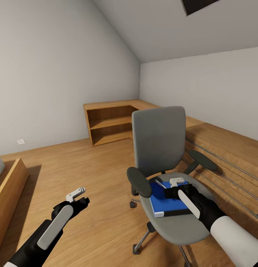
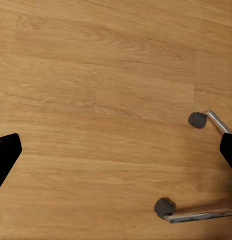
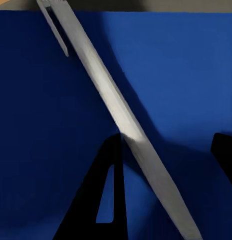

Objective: In the bedroom, organize the workspace by keeping the computer under the desk, ensuring the monitor is on the desk, placing the keyboard on the desk next to the monitor, placing the mouse on the desk next to the keyboard, moving the folder from the swivel chair onto the desk next to the mouse, stacking the notebook on top of the folder with the pen on top of the notebook, and positioning the swivel chair next to the desk.

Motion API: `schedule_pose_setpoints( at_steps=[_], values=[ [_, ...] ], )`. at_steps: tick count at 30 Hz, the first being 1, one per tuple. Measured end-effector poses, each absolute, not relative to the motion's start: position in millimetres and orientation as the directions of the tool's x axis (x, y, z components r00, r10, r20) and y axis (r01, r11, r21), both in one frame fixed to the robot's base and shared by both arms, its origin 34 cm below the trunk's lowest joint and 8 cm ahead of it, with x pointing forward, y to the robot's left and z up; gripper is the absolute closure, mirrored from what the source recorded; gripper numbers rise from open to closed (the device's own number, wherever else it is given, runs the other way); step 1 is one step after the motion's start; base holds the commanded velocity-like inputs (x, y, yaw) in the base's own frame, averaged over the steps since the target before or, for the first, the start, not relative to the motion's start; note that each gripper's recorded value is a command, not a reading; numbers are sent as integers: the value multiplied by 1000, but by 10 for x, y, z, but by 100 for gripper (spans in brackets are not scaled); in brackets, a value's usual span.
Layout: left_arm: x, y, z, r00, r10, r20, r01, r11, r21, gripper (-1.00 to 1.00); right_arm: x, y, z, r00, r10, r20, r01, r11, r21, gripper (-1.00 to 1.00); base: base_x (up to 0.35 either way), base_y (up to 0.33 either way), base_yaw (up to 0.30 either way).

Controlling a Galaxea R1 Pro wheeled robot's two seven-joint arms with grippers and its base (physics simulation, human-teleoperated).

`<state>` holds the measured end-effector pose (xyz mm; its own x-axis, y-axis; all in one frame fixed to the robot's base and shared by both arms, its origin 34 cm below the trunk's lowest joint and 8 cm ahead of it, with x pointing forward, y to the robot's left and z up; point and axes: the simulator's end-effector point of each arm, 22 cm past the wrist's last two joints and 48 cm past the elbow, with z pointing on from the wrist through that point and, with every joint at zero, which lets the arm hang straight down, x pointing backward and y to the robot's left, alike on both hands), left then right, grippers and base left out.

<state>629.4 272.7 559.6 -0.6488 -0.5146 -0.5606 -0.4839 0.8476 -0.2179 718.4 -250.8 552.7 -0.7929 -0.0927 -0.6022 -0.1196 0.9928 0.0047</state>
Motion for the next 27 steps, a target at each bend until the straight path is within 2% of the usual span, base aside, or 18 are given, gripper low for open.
schedule_pose_setpoints(
  at_steps=[27],
  values=[
    [6285,2696,5584,-654,-509,-559,-478,851,-216,-100,7178,-2467,5525,-793,-99,-601,-127,992,4,100,0,0,0]
  ],
)
